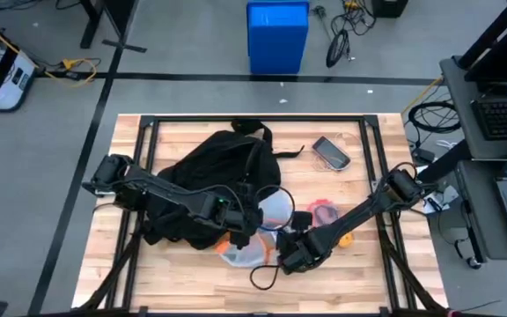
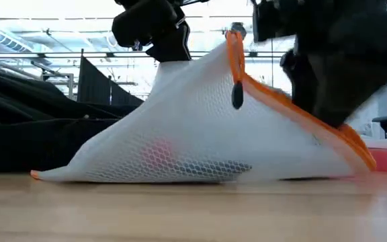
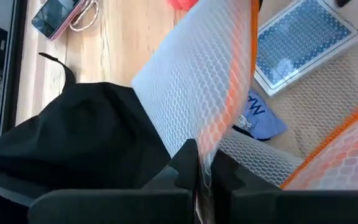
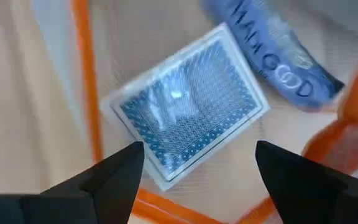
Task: Unpack backpack
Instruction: Remove the blue game card from the orange zip bag
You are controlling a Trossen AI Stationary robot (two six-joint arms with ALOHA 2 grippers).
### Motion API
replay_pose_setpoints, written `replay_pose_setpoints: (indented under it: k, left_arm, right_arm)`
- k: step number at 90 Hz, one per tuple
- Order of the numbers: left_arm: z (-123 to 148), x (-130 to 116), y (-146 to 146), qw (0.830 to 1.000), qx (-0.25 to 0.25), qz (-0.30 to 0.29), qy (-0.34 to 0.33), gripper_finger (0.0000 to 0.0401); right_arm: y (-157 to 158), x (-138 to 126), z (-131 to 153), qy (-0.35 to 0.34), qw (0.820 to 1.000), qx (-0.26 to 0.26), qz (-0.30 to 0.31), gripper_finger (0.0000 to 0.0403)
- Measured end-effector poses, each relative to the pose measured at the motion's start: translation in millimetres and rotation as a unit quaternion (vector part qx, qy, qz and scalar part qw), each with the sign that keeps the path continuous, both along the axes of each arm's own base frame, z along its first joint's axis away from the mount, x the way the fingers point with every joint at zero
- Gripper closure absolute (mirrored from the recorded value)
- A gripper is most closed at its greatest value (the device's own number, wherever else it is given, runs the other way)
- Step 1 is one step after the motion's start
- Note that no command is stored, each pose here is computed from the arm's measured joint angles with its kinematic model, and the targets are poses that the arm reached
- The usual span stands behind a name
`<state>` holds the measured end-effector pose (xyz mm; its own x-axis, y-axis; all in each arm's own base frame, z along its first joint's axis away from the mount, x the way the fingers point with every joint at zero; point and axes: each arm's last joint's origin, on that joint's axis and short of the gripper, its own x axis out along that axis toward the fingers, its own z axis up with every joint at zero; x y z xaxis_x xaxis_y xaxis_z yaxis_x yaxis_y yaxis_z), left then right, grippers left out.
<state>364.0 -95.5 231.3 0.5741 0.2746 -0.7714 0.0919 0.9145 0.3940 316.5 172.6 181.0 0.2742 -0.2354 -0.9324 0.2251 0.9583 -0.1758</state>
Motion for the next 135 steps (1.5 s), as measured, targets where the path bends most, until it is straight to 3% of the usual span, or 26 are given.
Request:
replay_pose_setpoints:
  k: [13,23,34,44,70,95,135]
  left_arm:
    - [0.0,0.0,0.0,1.000,0.000,0.000,0.000,0.0401]
    - [0.0,0.0,0.0,1.000,0.000,0.000,0.000,0.0401]
    - [0.0,0.2,0.7,1.000,0.000,0.001,0.000,0.0401]
    - [0.1,0.2,0.7,1.000,0.000,0.001,0.000,0.0401]
    - [0.2,0.4,0.6,1.000,-0.007,0.010,-0.005,0.0401]
    - [0.4,1.1,2.4,1.000,-0.008,0.014,-0.007,0.0401]
    - [2.2,4.2,2.2,0.999,-0.017,0.013,-0.024,0.0401]
  right_arm:
    - [0.7,2.6,11.4,-0.056,0.994,0.043,-0.079,0.0108]
    - [2.7,6.6,16.0,-0.088,0.989,0.068,-0.100,0.0108]
    - [-1.2,10.2,16.0,-0.087,0.984,0.091,-0.122,0.0108]
    - [-10.6,14.6,15.7,-0.093,0.971,0.114,-0.190,0.0108]
    - [-32.7,16.6,6.3,-0.077,0.934,0.104,-0.332,0.0108]
    - [-21.1,30.1,-8.3,-0.107,0.931,0.136,-0.320,0.0085]
    - [-31.0,41.7,-40.2,-0.087,0.927,0.114,-0.348,0.0031]
